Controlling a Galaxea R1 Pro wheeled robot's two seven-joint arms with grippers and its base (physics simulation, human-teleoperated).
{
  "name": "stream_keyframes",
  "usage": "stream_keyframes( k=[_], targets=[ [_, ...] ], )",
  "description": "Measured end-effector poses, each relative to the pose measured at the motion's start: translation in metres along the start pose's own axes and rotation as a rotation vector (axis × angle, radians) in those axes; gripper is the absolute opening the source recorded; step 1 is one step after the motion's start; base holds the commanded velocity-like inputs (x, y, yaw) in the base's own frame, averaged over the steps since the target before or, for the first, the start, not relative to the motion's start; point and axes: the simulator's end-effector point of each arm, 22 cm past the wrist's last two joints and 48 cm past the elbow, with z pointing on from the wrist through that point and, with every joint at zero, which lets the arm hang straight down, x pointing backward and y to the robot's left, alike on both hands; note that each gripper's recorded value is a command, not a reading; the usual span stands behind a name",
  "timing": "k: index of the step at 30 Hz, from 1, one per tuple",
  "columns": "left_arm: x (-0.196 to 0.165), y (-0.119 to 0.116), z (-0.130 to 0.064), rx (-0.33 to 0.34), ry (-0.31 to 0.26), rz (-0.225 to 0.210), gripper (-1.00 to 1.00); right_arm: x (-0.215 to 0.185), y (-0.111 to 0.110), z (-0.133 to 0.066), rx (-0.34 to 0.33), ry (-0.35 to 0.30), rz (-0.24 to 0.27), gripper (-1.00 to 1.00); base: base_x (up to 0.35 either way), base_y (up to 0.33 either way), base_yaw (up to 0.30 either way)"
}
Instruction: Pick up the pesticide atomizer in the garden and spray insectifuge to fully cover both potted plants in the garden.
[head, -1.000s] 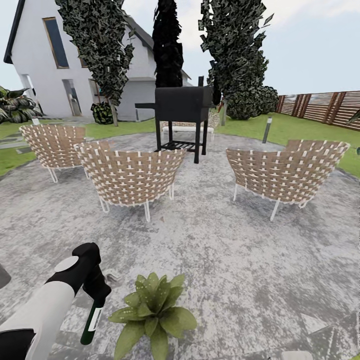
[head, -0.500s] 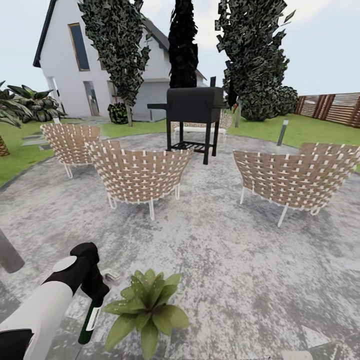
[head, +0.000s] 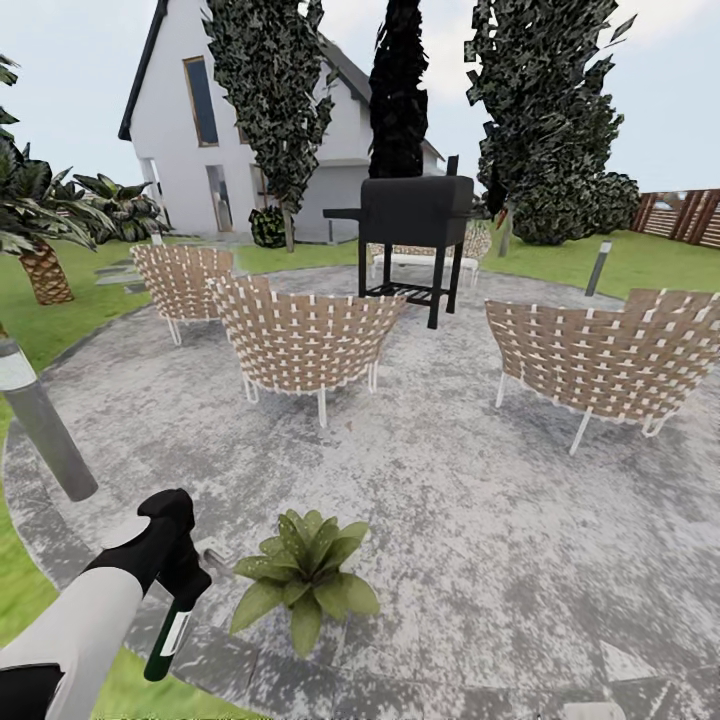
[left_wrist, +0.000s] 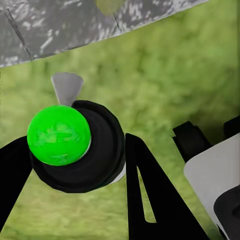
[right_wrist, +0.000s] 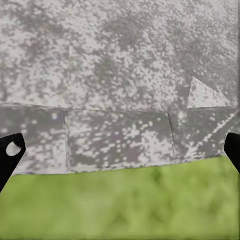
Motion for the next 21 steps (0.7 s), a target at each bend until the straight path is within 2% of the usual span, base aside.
stream_keyframes(
  k=[8, 14, 17, 21],
  targets=[
    [0.000, 0.000, 0.000, 0.000, 0.000, 0.000, -1.00, -0.001, 0.000, 0.000, 0.001, -0.002, -0.001, 1.00, -0.004, -0.008, 0.000],
    [-0.001, -0.007, 0.004, 0.012, 0.005, 0.006, -1.00, 0.000, 0.000, 0.000, 0.001, -0.001, -0.001, 1.00, -0.135, -0.166, 0.000],
    [0.016, -0.009, 0.018, 0.020, 0.036, -0.001, -1.00, 0.000, 0.000, 0.000, 0.000, 0.000, -0.001, 1.00, -0.275, -0.025, 0.000],
    [0.033, -0.011, 0.032, 0.021, 0.065, -0.004, -1.00, 0.000, 0.000, 0.000, 0.000, -0.001, -0.001, 1.00, -0.050, -0.003, 0.000]
  ],
)
